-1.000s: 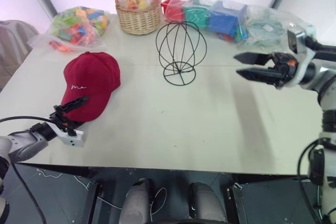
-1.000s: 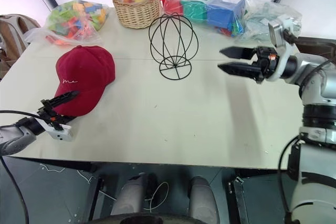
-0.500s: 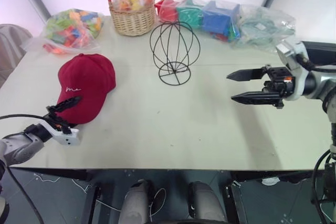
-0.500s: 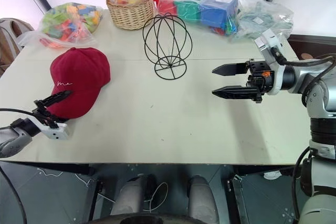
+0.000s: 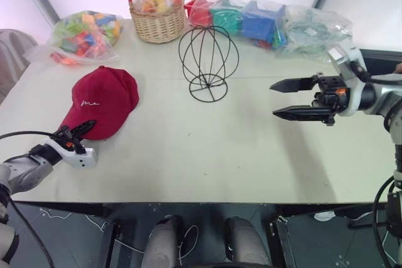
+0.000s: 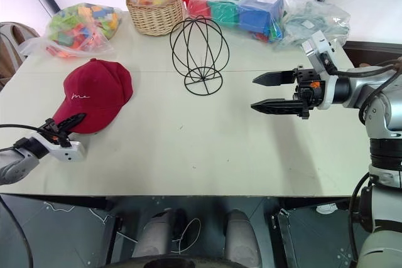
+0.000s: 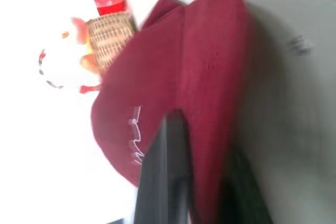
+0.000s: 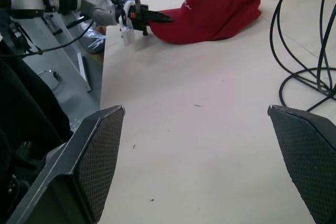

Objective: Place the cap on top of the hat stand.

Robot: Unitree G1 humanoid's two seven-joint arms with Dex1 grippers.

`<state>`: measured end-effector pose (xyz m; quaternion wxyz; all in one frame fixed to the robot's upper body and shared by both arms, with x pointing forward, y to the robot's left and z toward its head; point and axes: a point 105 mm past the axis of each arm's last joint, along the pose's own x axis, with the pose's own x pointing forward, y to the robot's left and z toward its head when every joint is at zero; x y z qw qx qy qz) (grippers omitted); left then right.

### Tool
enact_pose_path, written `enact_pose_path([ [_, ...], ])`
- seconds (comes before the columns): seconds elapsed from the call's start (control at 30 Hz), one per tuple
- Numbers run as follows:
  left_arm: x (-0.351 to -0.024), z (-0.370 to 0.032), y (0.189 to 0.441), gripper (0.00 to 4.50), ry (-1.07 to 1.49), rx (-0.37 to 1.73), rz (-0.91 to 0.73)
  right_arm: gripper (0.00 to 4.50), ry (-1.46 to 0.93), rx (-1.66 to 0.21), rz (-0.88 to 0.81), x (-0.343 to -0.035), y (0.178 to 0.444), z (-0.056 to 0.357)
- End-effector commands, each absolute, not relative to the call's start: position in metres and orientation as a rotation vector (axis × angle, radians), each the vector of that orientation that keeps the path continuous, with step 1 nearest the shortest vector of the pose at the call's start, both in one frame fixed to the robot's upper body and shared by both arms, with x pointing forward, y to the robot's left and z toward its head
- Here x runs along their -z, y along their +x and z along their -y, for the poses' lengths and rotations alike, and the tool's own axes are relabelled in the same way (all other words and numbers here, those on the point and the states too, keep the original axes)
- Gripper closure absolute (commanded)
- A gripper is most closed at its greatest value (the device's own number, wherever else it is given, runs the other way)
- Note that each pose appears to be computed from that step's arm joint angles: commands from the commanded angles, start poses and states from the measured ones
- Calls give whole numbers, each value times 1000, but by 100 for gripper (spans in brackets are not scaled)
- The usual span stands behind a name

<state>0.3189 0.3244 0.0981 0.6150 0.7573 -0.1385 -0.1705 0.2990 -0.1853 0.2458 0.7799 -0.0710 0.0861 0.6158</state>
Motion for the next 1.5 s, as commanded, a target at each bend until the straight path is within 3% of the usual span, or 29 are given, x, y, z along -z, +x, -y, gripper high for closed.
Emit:
enact_pose_path([
  [0.03, -94, -322, 318, 447, 1760, 401, 328, 0, -186, -1341, -129, -258, 298, 182],
  [0.2, -123, -311, 329, 447, 1792, 230, 477, 0, -195, -1321, -114, -260, 303, 184],
  [0.33, -191, -286, 337, 447, 1780, -18, 680, 0, -203, -1266, -104, -261, 311, 195],
  [0.47, -288, -225, 334, 447, 1739, -230, 913, 0, -224, -1182, -79, -269, 323, 214],
  [0.63, -328, -182, 346, 447, 1719, -258, 918, 0, -258, -1117, -57, -280, 331, 233],
  [0.87, -338, -124, 369, 447, 1709, -189, 911, 0, -287, -1075, -33, -293, 333, 252],
  [1.0, -326, -102, 377, 447, 1712, -122, 882, 0, -289, -1052, -13, -304, 328, 264],
  [1.27, -333, -53, 357, 447, 1597, -70, 928, 0, -298, -973, -19, -303, 323, 285],
  [1.37, -323, -35, 345, 447, 1581, -21, 939, 0, -283, -972, -16, -299, 321, 286],
  [1.5, -296, -21, 351, 447, 1615, 40, 897, 0, -264, -973, -9, -296, 321, 284],
])
